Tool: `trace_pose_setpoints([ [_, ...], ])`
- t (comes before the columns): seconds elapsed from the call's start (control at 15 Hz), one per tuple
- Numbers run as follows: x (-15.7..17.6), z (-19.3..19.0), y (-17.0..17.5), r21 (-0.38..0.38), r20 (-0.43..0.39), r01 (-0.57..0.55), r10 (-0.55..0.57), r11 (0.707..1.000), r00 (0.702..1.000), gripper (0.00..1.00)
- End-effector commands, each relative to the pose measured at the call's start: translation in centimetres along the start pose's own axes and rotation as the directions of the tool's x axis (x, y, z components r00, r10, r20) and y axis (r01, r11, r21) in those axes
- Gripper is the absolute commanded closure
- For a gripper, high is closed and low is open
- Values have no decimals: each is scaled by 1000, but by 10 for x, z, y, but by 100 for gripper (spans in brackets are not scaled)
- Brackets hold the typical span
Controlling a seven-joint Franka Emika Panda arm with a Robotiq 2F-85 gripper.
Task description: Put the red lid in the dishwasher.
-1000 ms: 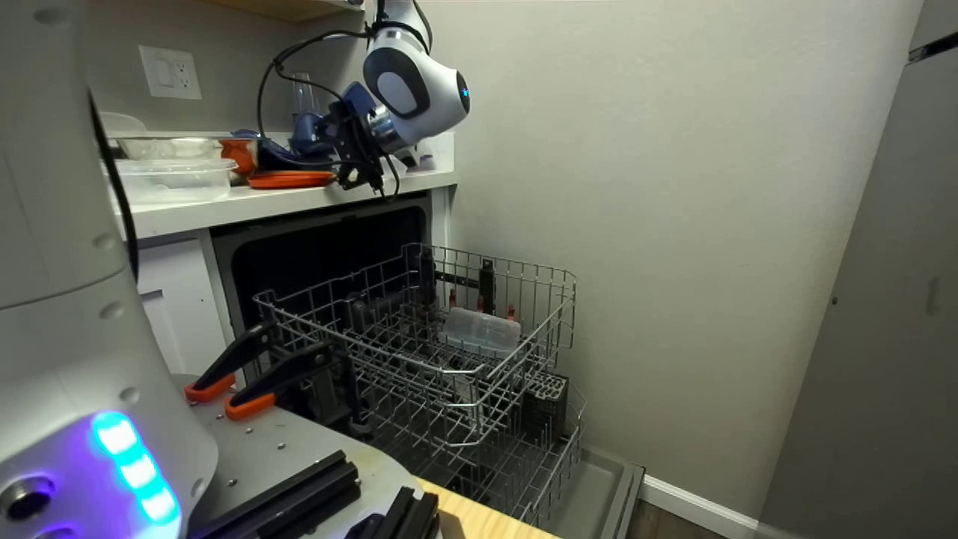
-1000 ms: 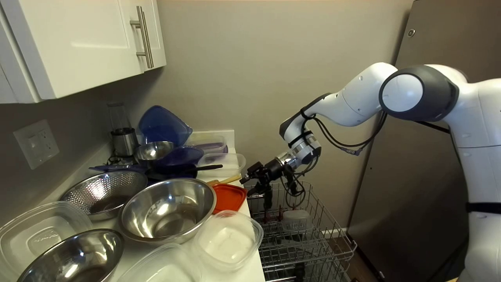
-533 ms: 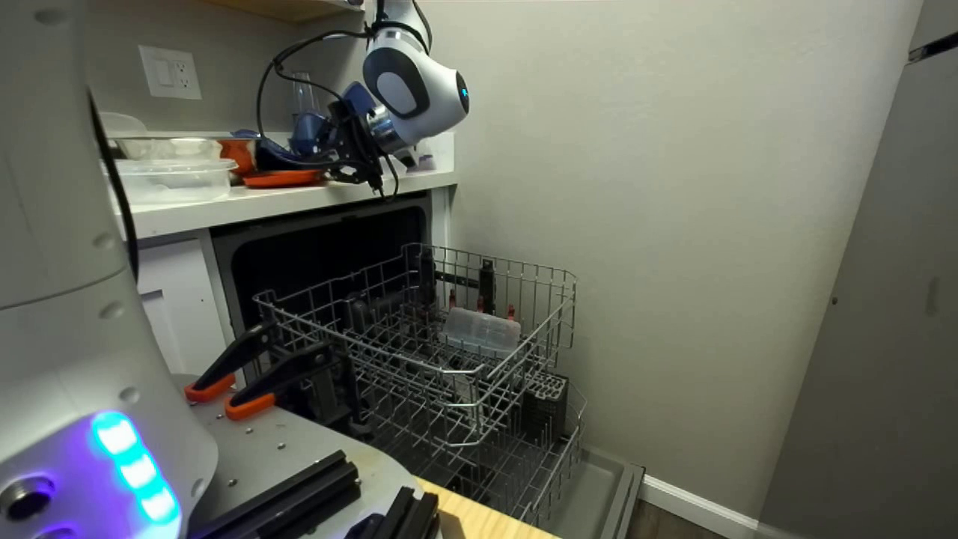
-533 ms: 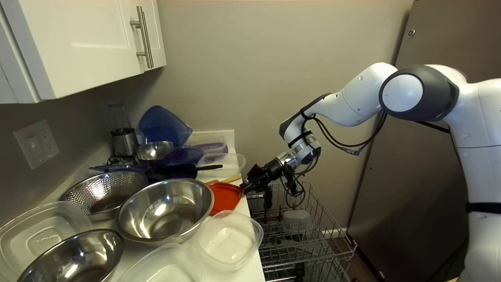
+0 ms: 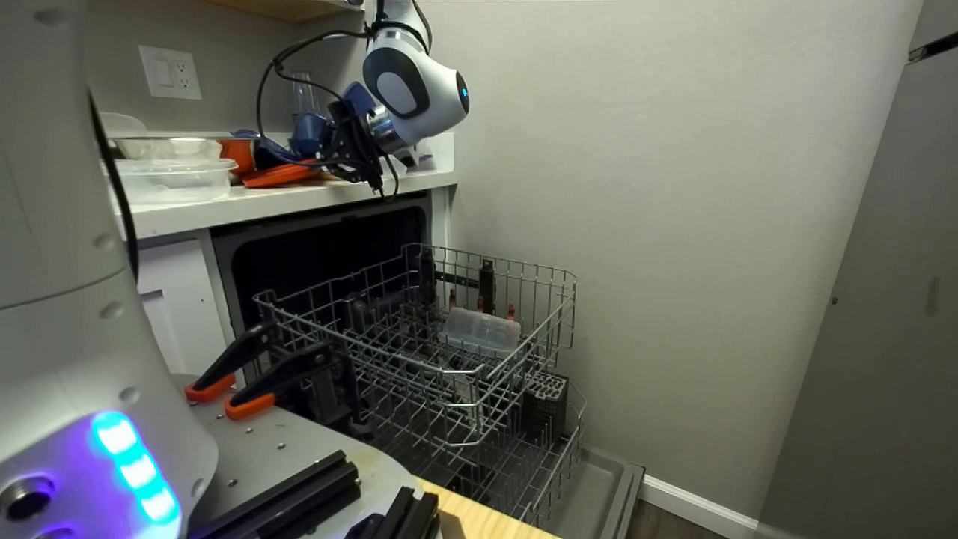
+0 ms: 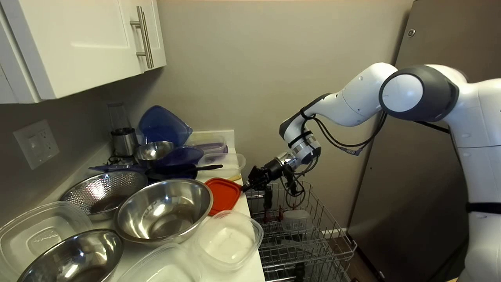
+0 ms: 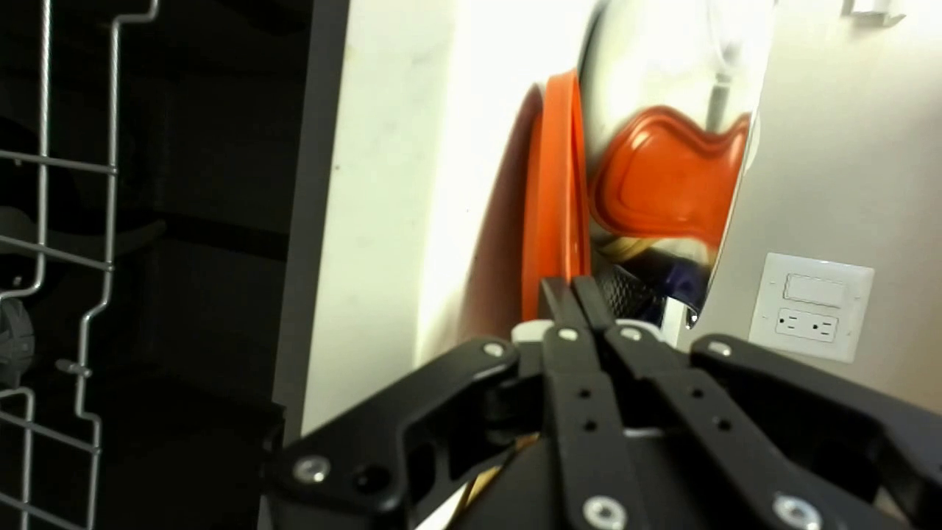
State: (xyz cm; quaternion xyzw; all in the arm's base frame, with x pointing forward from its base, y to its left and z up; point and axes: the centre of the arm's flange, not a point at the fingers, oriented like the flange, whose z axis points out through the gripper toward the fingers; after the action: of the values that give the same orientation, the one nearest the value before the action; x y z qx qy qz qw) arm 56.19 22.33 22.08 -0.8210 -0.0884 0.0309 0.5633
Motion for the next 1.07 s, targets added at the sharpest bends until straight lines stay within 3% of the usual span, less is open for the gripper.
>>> trace_pose_setpoints([
  [0.0,-1,-4,-8,8,27,-15,15,1000,1000,100],
  [0.2,-2,-20,-14,9,11,-5,4,1000,1000,100],
  [0.53,-7,-87,-36,-53,-68,4,-8,999,998,100],
  [1.0,-10,-152,-44,-87,-87,-37,29,996,996,100],
])
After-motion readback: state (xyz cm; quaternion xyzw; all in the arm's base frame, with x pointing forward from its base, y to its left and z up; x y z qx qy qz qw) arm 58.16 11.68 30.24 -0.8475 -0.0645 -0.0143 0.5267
